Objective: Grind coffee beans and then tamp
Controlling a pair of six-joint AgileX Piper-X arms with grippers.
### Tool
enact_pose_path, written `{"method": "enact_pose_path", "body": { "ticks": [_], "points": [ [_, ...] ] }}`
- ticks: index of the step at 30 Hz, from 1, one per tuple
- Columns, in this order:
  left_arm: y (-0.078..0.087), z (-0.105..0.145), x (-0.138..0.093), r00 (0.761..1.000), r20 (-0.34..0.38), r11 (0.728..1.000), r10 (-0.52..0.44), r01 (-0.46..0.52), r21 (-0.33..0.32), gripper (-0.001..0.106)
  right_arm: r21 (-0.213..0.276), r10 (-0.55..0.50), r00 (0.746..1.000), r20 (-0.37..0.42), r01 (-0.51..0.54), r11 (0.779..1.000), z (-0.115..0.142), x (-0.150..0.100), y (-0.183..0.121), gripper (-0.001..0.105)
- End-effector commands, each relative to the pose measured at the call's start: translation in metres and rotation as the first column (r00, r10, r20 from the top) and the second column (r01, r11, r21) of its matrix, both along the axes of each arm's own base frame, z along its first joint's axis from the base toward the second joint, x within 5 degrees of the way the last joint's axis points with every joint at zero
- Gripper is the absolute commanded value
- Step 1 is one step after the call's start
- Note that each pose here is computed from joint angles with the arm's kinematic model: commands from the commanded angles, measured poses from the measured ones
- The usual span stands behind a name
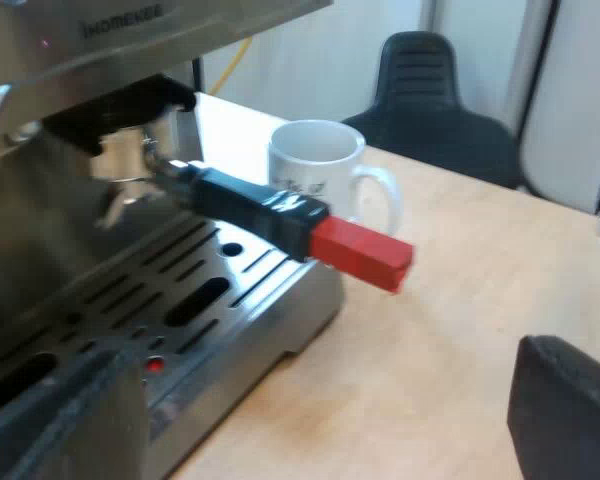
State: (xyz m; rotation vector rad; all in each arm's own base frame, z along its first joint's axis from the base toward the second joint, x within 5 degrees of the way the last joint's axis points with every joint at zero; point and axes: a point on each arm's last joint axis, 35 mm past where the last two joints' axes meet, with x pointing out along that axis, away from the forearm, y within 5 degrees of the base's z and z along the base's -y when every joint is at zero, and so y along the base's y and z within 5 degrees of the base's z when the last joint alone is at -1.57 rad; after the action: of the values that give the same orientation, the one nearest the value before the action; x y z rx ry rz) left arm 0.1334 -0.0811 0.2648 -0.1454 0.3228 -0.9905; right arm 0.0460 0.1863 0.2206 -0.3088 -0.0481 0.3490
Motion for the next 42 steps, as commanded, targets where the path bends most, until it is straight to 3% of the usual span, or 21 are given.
{"method": "enact_pose_path", "body": {
  "ticks": [1,2,5,9,10,11,13,18,22,25,29,34,40,42],
  "points": [
    [-0.002,0.001,-0.003,0.995,-0.009,0.994,-0.102,0.102,-0.025,0.082,0.050,-0.053,0.999,0.010,0.053,0.997,0.014,-0.007,-0.005,0.000],
    [-0.002,0.001,-0.004,0.994,-0.010,0.994,-0.111,0.111,-0.027,0.082,0.054,-0.058,0.998,0.010,0.057,0.997,0.016,-0.008,-0.006,0.000],
    [-0.003,0.001,-0.004,0.992,-0.011,0.991,-0.128,0.128,-0.031,0.082,0.062,-0.059,0.998,0.020,0.057,0.996,0.025,-0.013,-0.011,0.016],
    [-0.003,0.001,-0.004,0.992,-0.011,0.991,-0.128,0.128,-0.031,0.082,0.092,-0.109,0.994,0.020,0.106,0.990,0.043,-0.015,-0.016,0.059],
    [-0.003,0.001,-0.004,0.992,-0.011,0.991,-0.128,0.128,-0.031,0.082,0.068,-0.121,0.992,0.032,0.118,0.991,0.050,-0.015,-0.015,0.065],
    [-0.003,0.001,-0.004,0.992,-0.011,0.991,-0.128,0.128,-0.031,0.082,0.054,-0.123,0.992,0.039,0.121,0.991,0.053,-0.015,-0.015,0.065],
    [-0.003,0.001,-0.004,0.992,-0.011,0.991,-0.128,0.128,-0.031,0.082,-0.023,-0.148,0.986,0.071,0.150,0.988,0.069,-0.014,-0.012,0.063],
    [-0.003,0.001,-0.004,0.992,-0.011,0.991,-0.128,0.128,-0.031,0.082,-0.017,-0.210,0.976,0.061,0.212,0.977,0.103,-0.014,-0.008,0.059],
    [-0.003,0.001,-0.004,0.992,-0.011,0.991,-0.128,0.128,-0.031,0.082,-0.067,-0.207,0.975,0.075,0.212,0.975,0.124,-0.014,-0.003,0.059],
    [-0.003,0.001,-0.004,0.992,-0.011,0.991,-0.128,0.128,-0.031,0.082,-0.067,-0.217,0.974,0.071,0.222,0.973,0.136,-0.014,-0.002,0.059],
    [-0.003,0.001,-0.004,0.992,-0.011,0.991,-0.128,0.128,-0.031,0.082,-0.002,-0.229,0.972,0.052,0.230,0.973,0.161,-0.014,-0.003,0.059],
    [-0.003,0.001,-0.005,0.990,-0.012,0.989,-0.143,0.142,-0.035,0.082,-0.036,-0.227,0.972,0.060,0.230,0.973,0.172,-0.014,-0.002,0.059],
    [-0.003,0.001,-0.005,0.990,-0.028,0.989,-0.139,0.138,-0.044,0.082,0.006,-0.221,0.974,0.051,0.221,0.975,0.183,-0.014,-0.003,0.055],
    [-0.003,0.001,-0.005,0.989,-0.031,0.988,-0.147,0.146,-0.047,0.082,-0.009,-0.209,0.976,0.059,0.210,0.978,0.182,-0.014,-0.002,0.055]
  ]
}}
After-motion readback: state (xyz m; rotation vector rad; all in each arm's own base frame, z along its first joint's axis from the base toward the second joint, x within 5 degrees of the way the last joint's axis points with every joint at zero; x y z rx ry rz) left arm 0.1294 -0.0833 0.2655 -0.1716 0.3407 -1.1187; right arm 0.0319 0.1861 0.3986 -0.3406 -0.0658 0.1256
